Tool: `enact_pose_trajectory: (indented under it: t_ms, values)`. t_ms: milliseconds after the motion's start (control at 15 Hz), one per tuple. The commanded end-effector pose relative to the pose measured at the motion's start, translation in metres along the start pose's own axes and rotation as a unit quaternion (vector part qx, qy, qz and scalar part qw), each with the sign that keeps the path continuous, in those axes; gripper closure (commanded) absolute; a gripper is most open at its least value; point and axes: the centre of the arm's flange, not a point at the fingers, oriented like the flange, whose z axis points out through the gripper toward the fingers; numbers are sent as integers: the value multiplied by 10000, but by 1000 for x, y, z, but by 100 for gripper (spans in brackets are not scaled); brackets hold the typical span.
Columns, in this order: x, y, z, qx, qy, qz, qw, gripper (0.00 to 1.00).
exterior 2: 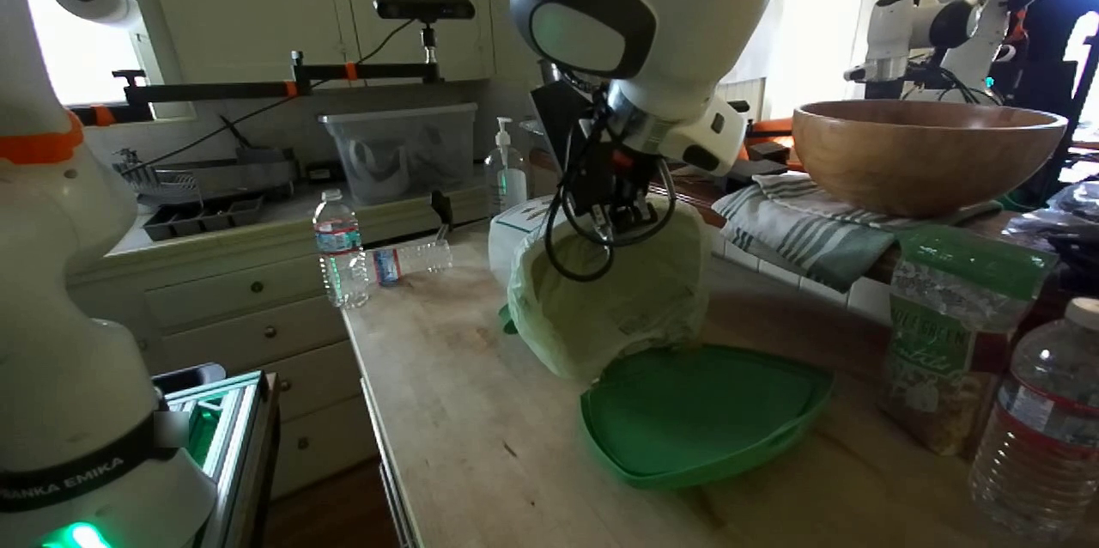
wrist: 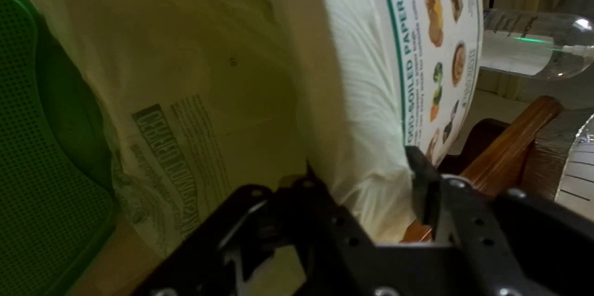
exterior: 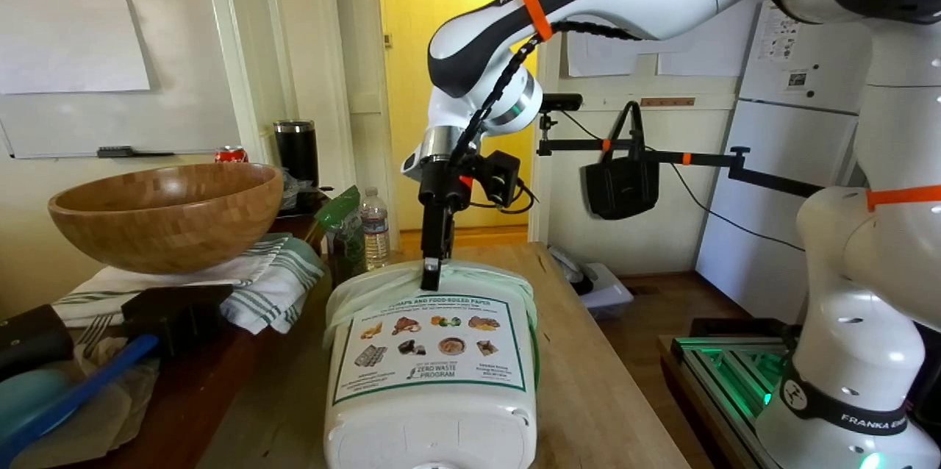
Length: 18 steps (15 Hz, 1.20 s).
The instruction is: Put the bin upright
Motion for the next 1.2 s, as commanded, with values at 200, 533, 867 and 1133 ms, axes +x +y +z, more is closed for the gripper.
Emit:
enact_pose_trajectory:
  t_ms: [200,533,867,1133]
  values:
    - [9,-1,-4,89,147,224,9996,96]
    - [8,-13,-11,-251,194,438,9985,95]
    - [2,-36,-11,-1038,115,751,9917,95]
    - [-1,-65,-13,-1877,45,863,9784,95]
